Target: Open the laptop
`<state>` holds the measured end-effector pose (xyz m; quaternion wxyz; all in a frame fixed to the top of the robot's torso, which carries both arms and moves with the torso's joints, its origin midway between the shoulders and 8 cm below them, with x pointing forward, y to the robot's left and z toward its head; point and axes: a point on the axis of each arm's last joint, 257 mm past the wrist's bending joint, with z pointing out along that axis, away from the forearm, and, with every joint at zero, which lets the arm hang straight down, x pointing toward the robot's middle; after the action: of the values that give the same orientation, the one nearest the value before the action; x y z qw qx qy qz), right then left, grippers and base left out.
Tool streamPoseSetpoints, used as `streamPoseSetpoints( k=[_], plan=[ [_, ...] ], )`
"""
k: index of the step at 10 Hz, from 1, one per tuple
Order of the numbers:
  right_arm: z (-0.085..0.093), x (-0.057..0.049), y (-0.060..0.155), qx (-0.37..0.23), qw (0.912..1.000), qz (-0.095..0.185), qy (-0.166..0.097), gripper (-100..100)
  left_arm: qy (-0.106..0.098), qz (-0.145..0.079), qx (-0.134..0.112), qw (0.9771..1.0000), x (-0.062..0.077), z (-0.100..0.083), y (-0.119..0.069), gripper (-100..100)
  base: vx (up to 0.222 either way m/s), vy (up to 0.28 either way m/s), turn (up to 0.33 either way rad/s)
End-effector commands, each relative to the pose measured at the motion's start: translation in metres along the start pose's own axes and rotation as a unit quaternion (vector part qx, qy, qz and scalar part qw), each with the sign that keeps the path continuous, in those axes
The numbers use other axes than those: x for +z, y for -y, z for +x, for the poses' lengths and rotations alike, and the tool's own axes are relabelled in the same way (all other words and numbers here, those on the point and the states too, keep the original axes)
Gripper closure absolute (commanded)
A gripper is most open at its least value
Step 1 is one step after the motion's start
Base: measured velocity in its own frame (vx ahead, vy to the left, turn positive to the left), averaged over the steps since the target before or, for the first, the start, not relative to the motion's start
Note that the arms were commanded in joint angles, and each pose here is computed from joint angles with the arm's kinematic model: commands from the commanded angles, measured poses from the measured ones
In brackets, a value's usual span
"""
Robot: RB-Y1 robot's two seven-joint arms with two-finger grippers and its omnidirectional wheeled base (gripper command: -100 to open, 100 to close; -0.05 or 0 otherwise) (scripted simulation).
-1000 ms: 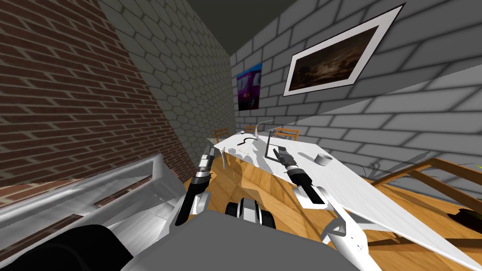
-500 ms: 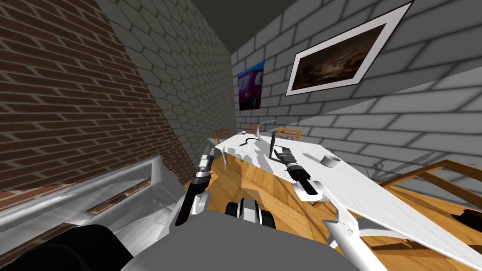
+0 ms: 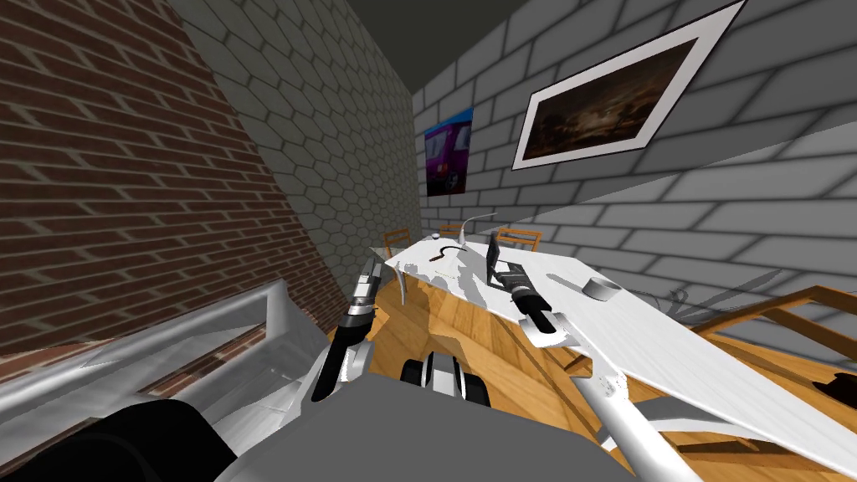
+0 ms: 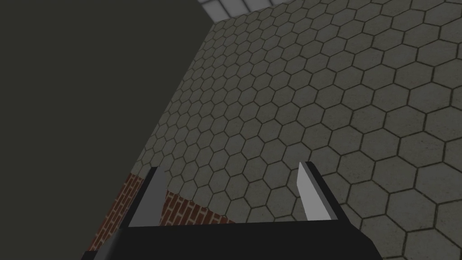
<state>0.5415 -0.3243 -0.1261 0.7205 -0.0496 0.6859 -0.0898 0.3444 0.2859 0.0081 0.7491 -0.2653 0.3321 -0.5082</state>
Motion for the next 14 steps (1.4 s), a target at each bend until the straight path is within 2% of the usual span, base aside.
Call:
streamPoseSetpoints(
  k=[1,2,5,6,12,13,14],
  plan=[
    [0.008,0.014,0.025,-0.073,0.9966,0.027,-0.025,-100,0.0,0.0,0.0,1.0,0.0,0.0,0.0,0,0.039,0.119,-0.026],
    [0.008,0.014,0.025,-0.074,0.9965,0.027,-0.025,-100,0.0,0.0,0.0,1.0,0.0,0.0,0.0,0,0.021,0.093,-0.011],
    [0.014,0.028,0.059,-0.161,0.9835,0.062,-0.054,-100,0.0,0.0,0.0,1.0,0.0,0.0,0.0,0,0.042,0.118,-0.019],
    [0.014,0.028,0.059,-0.161,0.9834,0.062,-0.054,-100,0.0,0.0,0.0,1.0,0.0,0.0,0.0,0,0.03,0.09,-0.008],
    [0.01,0.043,0.114,-0.279,0.9486,0.115,-0.094,-100,0.0,0.0,0.0,1.0,0.0,0.0,0.0,0,0.029,0.086,-0.014],
    [0.01,0.042,0.109,-0.267,0.9534,0.109,-0.089,-100,0.0,0.0,0.0,1.0,0.0,0.0,0.0,0,0.02,0.042,-0.006],
    [0.01,0.042,0.11,-0.27,0.9523,0.111,-0.091,-100,0.0,0.0,0.0,1.0,0.0,0.0,0.0,0,0.004,0.009,0.002]
  ],
)
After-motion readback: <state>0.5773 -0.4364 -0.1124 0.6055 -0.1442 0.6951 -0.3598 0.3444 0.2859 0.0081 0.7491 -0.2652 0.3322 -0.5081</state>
